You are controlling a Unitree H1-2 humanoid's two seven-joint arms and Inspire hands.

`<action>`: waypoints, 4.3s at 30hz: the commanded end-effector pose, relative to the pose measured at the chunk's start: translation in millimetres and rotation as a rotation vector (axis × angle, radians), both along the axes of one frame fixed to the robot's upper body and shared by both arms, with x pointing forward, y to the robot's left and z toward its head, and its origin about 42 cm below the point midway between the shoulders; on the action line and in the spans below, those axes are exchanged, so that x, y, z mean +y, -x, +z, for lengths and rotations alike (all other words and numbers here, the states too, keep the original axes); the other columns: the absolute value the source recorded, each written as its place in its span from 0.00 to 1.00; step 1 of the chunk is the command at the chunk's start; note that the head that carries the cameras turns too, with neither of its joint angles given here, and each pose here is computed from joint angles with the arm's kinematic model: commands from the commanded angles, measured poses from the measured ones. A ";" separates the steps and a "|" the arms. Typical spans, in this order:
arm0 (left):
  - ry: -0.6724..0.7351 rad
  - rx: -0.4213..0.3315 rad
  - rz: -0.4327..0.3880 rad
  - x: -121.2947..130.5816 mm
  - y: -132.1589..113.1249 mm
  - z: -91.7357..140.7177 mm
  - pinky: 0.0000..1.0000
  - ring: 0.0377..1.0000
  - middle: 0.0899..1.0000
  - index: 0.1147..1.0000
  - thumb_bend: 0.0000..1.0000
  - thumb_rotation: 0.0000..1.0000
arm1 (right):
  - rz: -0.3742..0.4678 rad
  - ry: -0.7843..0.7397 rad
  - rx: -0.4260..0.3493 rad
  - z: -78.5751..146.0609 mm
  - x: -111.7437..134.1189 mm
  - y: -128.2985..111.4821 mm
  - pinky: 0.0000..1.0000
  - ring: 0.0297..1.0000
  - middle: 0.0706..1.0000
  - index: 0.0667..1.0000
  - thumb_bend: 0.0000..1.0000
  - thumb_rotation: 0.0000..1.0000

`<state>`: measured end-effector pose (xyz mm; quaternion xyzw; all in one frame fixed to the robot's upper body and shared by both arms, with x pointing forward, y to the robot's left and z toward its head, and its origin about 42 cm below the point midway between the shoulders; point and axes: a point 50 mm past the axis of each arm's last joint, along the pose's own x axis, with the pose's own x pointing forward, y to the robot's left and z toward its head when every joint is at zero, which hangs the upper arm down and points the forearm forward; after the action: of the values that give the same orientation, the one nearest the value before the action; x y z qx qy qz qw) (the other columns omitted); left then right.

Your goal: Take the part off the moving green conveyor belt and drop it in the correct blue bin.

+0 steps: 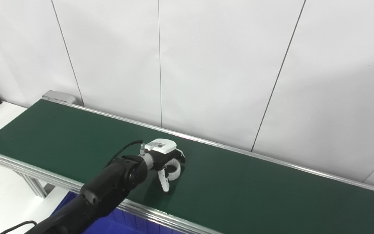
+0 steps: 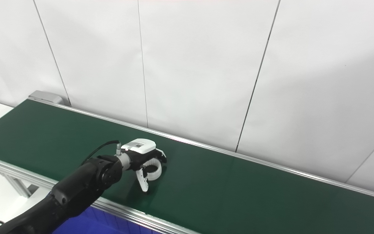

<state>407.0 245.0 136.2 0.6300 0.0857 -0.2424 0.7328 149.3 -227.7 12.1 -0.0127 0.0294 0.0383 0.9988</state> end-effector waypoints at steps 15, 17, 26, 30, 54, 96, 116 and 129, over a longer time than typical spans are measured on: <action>0.116 -0.263 -0.040 5.5 -6.2 -1.1 0.54 0.47 0.48 0.43 0.54 0.00 | 0.002 0.004 -0.095 14.4 0.8 -6.8 0.80 0.84 0.86 0.98 0.18 1.00; 0.120 -0.283 -0.053 4.6 -6.2 -6.5 0.49 0.44 0.43 0.42 0.51 0.00 | 0.007 0.003 -0.095 14.2 0.1 -6.7 0.81 0.84 0.86 0.98 0.17 1.00; 0.130 -0.322 -0.075 1.0 -5.8 -12.9 0.52 0.47 0.47 0.38 0.50 0.00 | 0.002 0.010 -0.094 14.3 -0.4 -6.4 0.81 0.84 0.86 0.98 0.20 1.00; 0.128 -0.324 -0.077 -1.0 -4.9 -12.7 0.55 0.47 0.48 0.38 0.50 0.00 | 0.001 0.004 -0.094 14.2 -0.4 -6.2 0.80 0.84 0.86 0.98 0.21 1.00; 0.319 -0.320 -0.024 4.1 30.2 43.9 0.46 0.43 0.47 0.40 0.50 0.00 | 0.014 0.009 -0.085 9.6 0.1 -13.7 0.79 0.82 0.85 0.96 0.18 1.00; 0.584 -0.160 0.092 3.3 155.6 77.5 0.38 0.41 0.46 0.41 0.50 0.00 | -0.052 0.029 -0.193 43.6 -48.6 -17.6 0.67 0.73 0.77 0.88 0.65 0.81; 0.378 0.142 0.157 15.2 183.3 -1.6 0.38 0.38 0.43 0.44 0.50 0.00 | -0.057 0.034 -0.174 38.2 -46.1 -9.5 0.66 0.74 0.78 0.88 0.66 0.81; 0.382 0.174 0.211 19.1 195.4 -67.4 0.36 0.37 0.43 0.47 0.50 0.00 | -0.058 0.045 -0.170 37.1 -48.9 -9.7 0.66 0.73 0.78 0.88 0.66 0.82</action>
<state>206.2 264.0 62.9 0.4322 0.1990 -0.2330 0.8481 156.4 -274.6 40.0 -0.0319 -0.0189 0.0083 0.9993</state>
